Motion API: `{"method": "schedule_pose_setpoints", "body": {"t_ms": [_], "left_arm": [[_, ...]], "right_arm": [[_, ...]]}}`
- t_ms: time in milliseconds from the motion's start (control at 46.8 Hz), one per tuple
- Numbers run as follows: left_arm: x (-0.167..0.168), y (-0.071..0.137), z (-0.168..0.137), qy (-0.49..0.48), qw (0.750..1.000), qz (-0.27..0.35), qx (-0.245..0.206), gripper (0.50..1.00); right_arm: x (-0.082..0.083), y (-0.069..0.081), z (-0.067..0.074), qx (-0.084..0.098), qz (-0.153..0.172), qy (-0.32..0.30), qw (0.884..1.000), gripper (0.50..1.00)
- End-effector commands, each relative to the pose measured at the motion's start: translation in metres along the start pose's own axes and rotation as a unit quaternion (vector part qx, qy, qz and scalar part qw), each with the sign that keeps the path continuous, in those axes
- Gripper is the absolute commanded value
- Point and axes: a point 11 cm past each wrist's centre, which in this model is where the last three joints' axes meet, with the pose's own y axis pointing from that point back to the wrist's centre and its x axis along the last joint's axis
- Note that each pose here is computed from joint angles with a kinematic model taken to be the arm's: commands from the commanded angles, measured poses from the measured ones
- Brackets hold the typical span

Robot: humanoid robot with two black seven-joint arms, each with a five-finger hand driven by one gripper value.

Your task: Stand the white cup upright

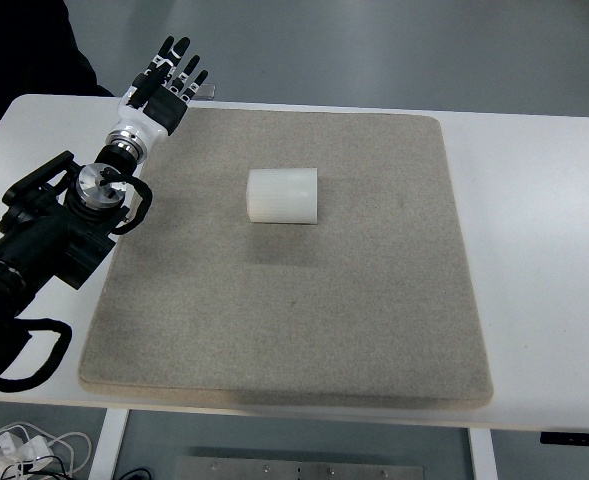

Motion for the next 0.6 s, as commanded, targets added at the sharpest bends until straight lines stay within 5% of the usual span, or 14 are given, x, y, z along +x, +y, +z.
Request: {"method": "schedule_pose_setpoints", "body": {"t_ms": [0, 577], "left_arm": [[0.0005, 0.0001, 0.0002, 0.000, 1.000, 0.001, 0.000, 0.994], [0.0013, 0.0002, 0.0086, -0.021, 1.000, -0.007, -0.001, 0.994]], "right_arm": [[0.0000, 0.0000, -0.0001, 0.001, 0.000, 0.000, 1.000, 0.952], [0.0000, 0.0000, 0.0001, 0.000, 0.000, 0.000, 1.000, 0.952]]}}
